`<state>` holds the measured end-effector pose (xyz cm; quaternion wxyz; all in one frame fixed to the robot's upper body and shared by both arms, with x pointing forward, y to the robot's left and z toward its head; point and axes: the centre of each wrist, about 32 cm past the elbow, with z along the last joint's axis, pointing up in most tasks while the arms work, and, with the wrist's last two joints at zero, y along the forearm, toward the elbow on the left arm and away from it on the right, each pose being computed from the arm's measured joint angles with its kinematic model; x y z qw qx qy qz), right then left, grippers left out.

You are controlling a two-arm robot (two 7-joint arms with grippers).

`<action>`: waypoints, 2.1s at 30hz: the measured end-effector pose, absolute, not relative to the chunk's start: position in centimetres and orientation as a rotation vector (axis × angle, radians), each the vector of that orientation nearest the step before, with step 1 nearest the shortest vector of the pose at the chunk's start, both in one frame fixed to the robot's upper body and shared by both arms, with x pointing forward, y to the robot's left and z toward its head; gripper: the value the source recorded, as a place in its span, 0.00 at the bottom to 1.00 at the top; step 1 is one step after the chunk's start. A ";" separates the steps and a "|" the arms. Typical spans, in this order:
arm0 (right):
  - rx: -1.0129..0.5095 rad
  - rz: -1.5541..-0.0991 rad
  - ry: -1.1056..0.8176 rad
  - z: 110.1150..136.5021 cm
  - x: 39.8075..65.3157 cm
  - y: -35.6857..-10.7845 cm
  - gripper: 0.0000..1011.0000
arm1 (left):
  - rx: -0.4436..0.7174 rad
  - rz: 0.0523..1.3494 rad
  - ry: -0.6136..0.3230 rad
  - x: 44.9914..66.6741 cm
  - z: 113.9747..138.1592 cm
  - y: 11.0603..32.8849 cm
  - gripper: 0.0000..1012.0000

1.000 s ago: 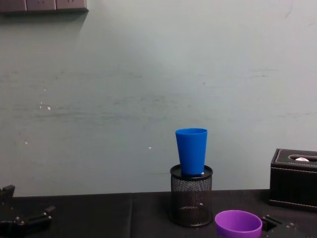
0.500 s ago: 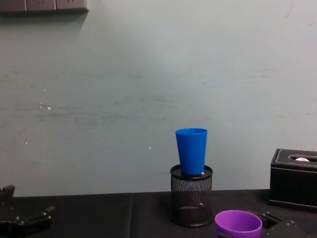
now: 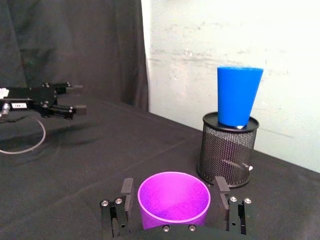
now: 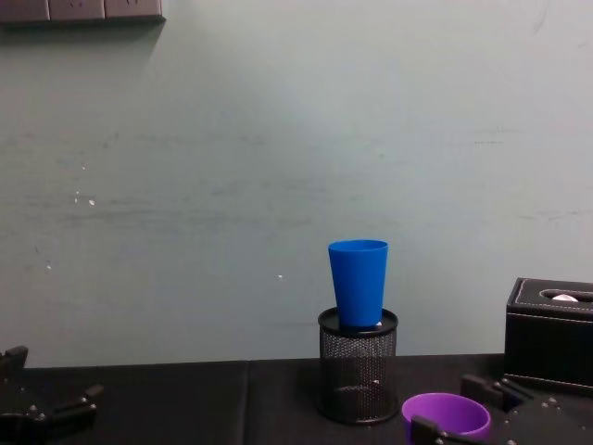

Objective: Pick up one cup with a gripper and tap it against the other cup.

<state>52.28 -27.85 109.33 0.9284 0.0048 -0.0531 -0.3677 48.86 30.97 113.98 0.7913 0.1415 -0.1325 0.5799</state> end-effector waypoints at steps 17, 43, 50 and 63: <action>0.143 -0.710 -0.144 108.9 52.1 -28.3 0.99 | 0.304 1.248 -0.285 48.9 114.0 31.0 1.00; 0.256 -0.856 -0.082 108.2 51.5 -28.5 0.99 | 0.304 1.248 -0.285 48.9 114.0 31.0 1.00; 0.275 -0.909 -0.063 108.1 51.3 -28.5 0.99 | 0.304 1.248 -0.285 48.9 114.0 31.0 1.00; 0.226 -1.057 -0.056 108.5 51.0 -28.2 0.99 | 0.304 1.248 -0.285 48.9 114.0 31.0 1.00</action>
